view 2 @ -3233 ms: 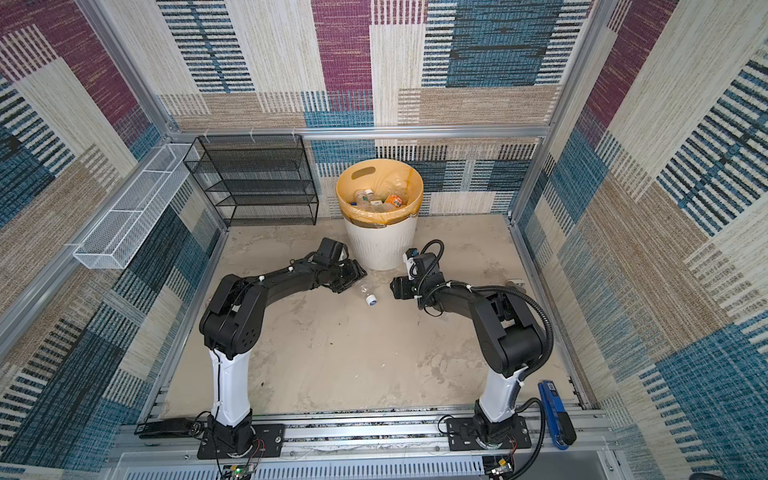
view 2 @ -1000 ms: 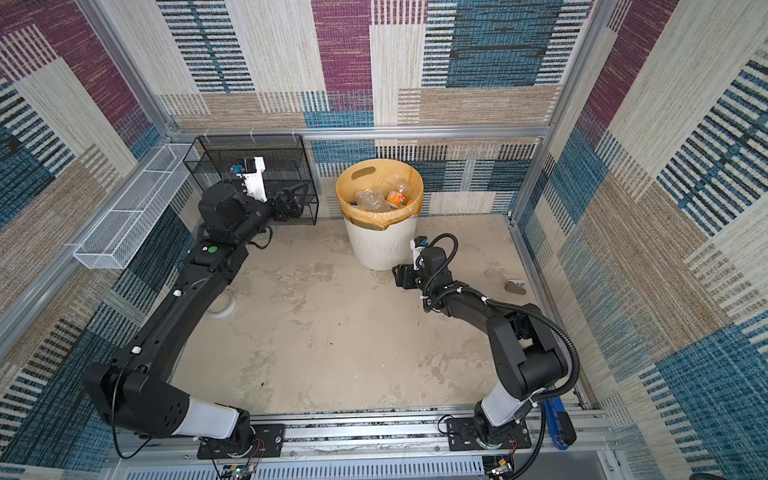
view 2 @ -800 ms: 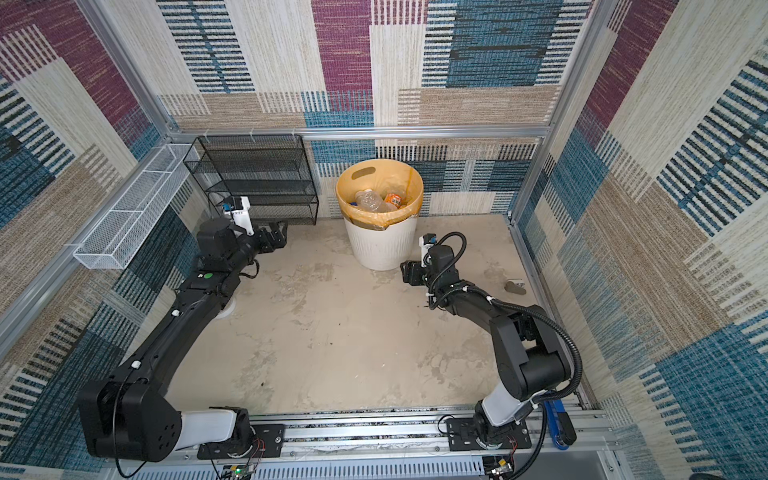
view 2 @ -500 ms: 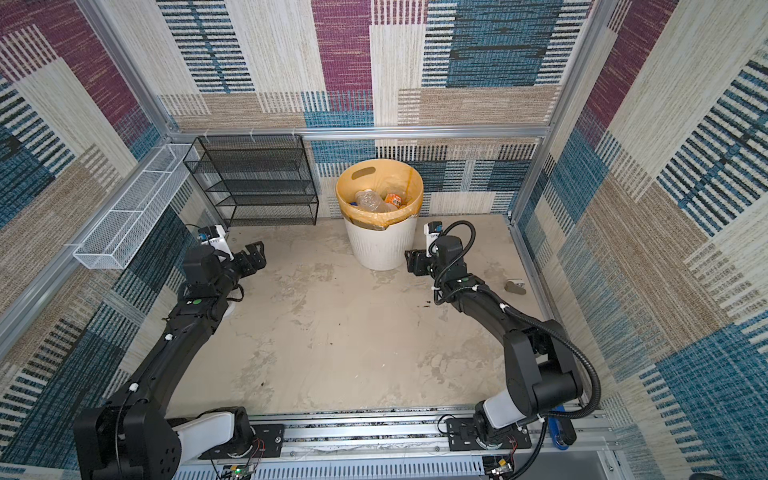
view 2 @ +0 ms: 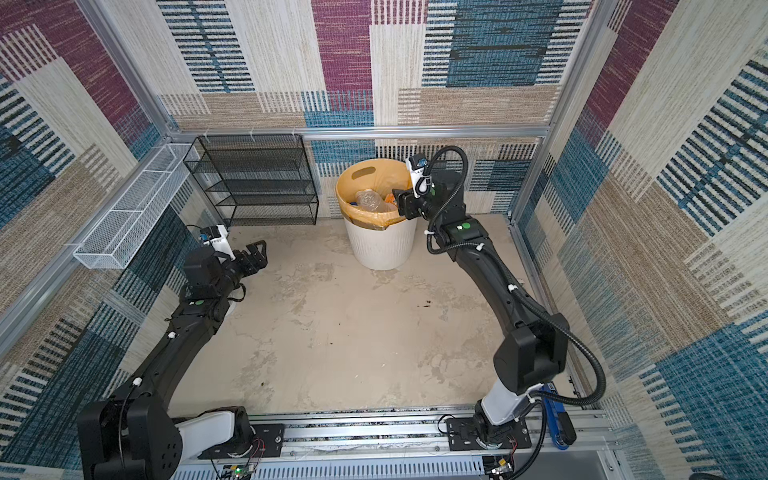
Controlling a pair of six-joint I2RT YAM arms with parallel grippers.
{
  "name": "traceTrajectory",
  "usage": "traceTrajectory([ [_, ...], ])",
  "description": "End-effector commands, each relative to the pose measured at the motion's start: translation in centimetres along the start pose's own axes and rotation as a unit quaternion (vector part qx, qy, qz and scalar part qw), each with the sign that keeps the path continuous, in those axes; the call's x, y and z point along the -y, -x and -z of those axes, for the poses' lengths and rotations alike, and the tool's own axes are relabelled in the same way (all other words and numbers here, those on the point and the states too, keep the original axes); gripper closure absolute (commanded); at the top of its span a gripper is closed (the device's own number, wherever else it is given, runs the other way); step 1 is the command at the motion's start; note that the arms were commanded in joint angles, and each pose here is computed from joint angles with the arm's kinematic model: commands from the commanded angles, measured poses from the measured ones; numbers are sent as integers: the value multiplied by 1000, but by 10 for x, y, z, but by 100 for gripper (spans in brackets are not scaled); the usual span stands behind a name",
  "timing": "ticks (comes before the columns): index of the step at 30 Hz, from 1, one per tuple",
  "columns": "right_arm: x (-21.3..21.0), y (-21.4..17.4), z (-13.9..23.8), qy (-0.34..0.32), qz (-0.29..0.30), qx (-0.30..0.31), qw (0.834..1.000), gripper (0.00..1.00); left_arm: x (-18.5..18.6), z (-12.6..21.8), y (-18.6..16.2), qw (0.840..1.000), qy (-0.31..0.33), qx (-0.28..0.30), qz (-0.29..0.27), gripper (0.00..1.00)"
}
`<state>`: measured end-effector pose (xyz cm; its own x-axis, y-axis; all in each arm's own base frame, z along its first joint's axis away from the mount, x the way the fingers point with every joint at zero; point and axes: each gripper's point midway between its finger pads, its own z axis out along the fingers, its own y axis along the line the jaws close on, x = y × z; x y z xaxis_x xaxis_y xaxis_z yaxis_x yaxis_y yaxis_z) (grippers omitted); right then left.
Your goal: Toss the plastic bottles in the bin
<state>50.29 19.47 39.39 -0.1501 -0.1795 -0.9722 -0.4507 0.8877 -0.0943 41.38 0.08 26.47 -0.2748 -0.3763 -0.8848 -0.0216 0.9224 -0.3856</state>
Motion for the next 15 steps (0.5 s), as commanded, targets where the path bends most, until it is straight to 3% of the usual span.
traceTrajectory([
  [1,-15,-20,-15,29,49,-68,996,26,10,1,3,1000,-28,3,3,12],
  [8,-39,-22,-28,74,84,-89,990,26,11,5,4,1000,-28,5,-4,13],
  [15,-35,-45,-56,58,111,-124,984,25,13,3,3,999,-36,2,-2,14],
])
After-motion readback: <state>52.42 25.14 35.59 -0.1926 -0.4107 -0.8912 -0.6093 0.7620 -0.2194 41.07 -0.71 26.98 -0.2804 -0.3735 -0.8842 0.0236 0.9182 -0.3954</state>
